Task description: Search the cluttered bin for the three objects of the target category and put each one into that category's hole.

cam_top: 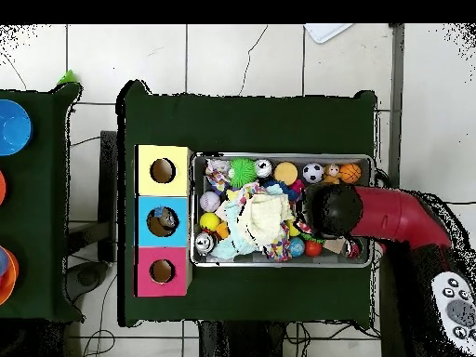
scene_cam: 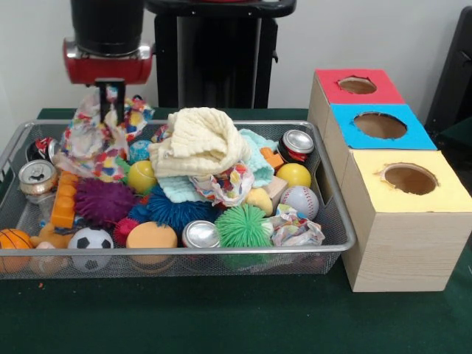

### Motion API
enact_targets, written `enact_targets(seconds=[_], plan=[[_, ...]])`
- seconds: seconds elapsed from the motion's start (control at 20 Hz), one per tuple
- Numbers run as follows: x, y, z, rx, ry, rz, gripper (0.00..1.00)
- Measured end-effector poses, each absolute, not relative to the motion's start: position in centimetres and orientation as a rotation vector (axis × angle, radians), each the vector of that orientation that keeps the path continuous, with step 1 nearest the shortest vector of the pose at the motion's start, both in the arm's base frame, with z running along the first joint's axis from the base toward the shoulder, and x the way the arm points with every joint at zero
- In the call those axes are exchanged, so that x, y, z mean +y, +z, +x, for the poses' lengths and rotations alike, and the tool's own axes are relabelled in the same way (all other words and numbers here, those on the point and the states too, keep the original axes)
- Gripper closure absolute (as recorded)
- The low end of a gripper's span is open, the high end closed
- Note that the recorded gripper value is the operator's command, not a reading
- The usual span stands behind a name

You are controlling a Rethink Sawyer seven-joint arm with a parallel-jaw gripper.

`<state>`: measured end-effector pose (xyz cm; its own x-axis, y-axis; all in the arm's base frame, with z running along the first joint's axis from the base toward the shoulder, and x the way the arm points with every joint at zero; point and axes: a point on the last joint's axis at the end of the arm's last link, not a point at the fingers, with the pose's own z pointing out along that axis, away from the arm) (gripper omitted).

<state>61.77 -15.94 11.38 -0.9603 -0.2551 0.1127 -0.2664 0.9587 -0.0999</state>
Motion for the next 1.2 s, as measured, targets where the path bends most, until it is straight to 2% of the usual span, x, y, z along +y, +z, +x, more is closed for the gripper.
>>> enact_targets(seconds=[0.5,0.8,1.2], plan=[[-10.1,14.8,63.0,-3.031,0.14,0.423,1.0],[-10.7,14.5,62.4,-3.02,0.138,0.394,1.0],[-13.4,12.4,61.0,-3.004,0.109,0.322,1.0]])
